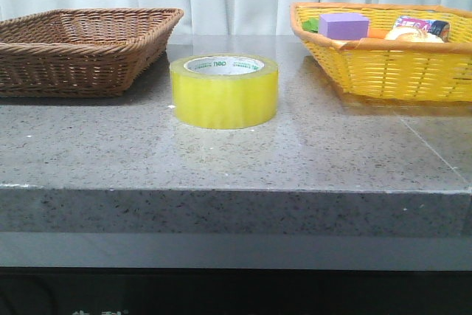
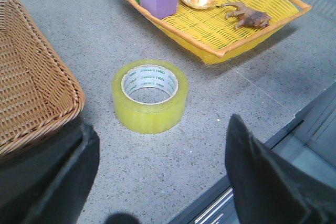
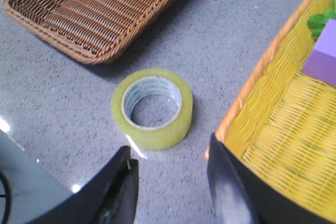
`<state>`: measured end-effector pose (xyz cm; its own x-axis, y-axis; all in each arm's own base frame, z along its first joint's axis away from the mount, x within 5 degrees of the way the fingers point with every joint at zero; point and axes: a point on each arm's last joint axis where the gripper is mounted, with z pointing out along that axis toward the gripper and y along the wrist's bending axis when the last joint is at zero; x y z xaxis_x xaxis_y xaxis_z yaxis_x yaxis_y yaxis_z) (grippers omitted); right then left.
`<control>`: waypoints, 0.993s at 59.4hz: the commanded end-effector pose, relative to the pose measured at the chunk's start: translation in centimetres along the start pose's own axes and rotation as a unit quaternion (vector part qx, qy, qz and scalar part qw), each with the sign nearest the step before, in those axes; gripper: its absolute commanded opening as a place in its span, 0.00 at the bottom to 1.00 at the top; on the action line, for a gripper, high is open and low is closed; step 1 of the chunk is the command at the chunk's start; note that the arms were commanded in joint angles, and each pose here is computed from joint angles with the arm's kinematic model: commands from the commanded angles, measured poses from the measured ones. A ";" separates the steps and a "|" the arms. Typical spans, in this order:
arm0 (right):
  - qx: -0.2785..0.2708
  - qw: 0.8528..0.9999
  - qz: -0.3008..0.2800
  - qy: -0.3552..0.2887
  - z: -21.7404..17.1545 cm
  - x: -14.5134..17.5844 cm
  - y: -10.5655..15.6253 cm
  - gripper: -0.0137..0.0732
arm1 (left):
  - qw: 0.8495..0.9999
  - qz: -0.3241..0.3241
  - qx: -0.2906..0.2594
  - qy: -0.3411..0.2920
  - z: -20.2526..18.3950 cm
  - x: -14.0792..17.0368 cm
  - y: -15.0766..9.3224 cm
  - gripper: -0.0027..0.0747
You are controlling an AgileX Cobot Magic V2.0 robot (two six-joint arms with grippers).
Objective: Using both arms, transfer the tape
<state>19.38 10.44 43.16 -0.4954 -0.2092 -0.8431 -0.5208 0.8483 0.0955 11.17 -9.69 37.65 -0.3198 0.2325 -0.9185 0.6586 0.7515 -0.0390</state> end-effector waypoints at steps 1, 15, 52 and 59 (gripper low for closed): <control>0.002 0.998 0.001 -0.063 -2.6 0.1 0.3 0.56 | 0.998 -0.004 0.006 -0.057 -0.7 -1.7 -0.2 0.67; 0.002 0.998 0.002 -0.065 -4.9 4.2 0.6 0.56 | 0.998 -0.004 0.006 -0.057 -0.7 -1.7 -0.2 0.67; 0.002 0.998 0.001 -0.069 -5.9 6.3 0.7 0.56 | 0.999 -0.003 0.006 -0.053 -0.6 -1.6 -0.2 0.67; 0.002 0.998 0.001 -0.069 -5.9 6.3 0.7 0.56 | 0.999 -0.003 0.007 -0.040 -0.6 -1.4 -0.2 0.67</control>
<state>11.76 6.92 39.55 -0.4722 -0.1948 -0.8597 -0.5215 0.8480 0.0942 11.16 -9.68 37.61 -0.3232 0.2356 -0.9165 0.6587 0.7514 -0.0391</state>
